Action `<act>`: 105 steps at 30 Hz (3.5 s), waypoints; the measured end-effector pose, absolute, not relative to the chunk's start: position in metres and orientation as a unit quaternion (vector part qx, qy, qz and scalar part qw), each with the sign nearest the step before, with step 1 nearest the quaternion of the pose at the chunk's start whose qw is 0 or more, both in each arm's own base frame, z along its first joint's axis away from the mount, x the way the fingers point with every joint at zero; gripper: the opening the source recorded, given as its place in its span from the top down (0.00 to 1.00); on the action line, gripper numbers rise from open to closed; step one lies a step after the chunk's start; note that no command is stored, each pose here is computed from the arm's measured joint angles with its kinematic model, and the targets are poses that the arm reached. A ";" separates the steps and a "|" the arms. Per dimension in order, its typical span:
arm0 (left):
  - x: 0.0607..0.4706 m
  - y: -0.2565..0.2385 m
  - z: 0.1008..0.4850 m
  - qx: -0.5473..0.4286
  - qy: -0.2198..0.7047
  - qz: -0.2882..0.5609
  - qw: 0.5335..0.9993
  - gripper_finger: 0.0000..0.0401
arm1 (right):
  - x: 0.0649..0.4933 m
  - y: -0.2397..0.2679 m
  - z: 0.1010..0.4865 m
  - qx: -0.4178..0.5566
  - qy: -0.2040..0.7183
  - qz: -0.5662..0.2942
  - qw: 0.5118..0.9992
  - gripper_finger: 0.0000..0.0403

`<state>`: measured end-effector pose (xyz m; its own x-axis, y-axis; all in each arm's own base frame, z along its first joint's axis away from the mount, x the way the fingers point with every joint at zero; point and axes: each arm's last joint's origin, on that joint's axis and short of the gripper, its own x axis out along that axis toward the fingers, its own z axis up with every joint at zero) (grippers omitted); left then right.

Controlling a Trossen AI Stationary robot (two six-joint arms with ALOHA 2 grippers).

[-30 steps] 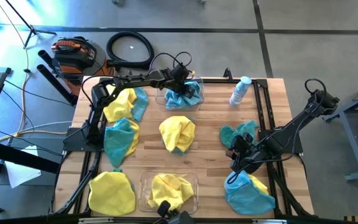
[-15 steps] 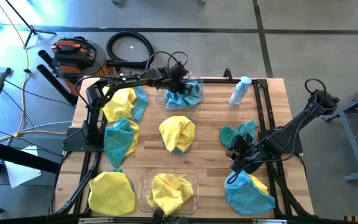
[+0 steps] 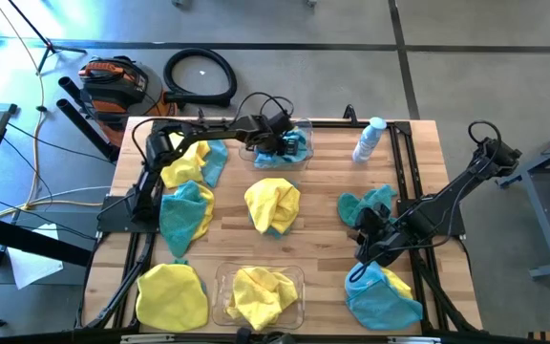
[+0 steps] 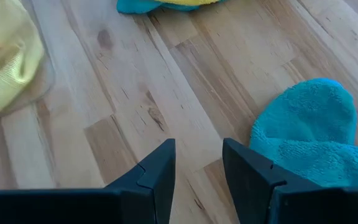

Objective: Sort microfiber towel by color & place in baskets
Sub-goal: Put the blue microfiber towel into the top transparent bin

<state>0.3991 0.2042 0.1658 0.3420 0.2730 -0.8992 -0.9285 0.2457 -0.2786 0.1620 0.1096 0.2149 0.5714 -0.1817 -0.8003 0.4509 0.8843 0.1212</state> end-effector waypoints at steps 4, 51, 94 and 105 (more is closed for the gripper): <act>0.400 0.205 0.161 -0.439 0.377 0.436 0.689 0.74 | 0.160 0.108 0.214 0.150 0.433 -0.186 0.869 0.68; 0.330 0.050 0.381 -0.304 0.211 0.360 0.857 0.74 | 0.161 0.109 0.214 0.151 0.432 -0.185 0.870 0.68; 0.210 -0.099 0.292 -0.021 0.607 0.079 0.791 0.74 | 0.184 0.115 0.228 0.238 0.330 -0.155 0.900 0.68; 0.155 -0.075 0.276 -0.058 0.528 0.044 0.846 0.74 | 0.217 0.121 0.291 0.275 0.357 -0.182 0.874 0.90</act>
<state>0.1551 -0.0752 0.2765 0.4391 0.0134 -0.8983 -0.1350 0.9895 -0.0513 0.2172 0.1209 0.2909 0.6792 -0.1227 -0.7236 0.5146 0.7826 0.3503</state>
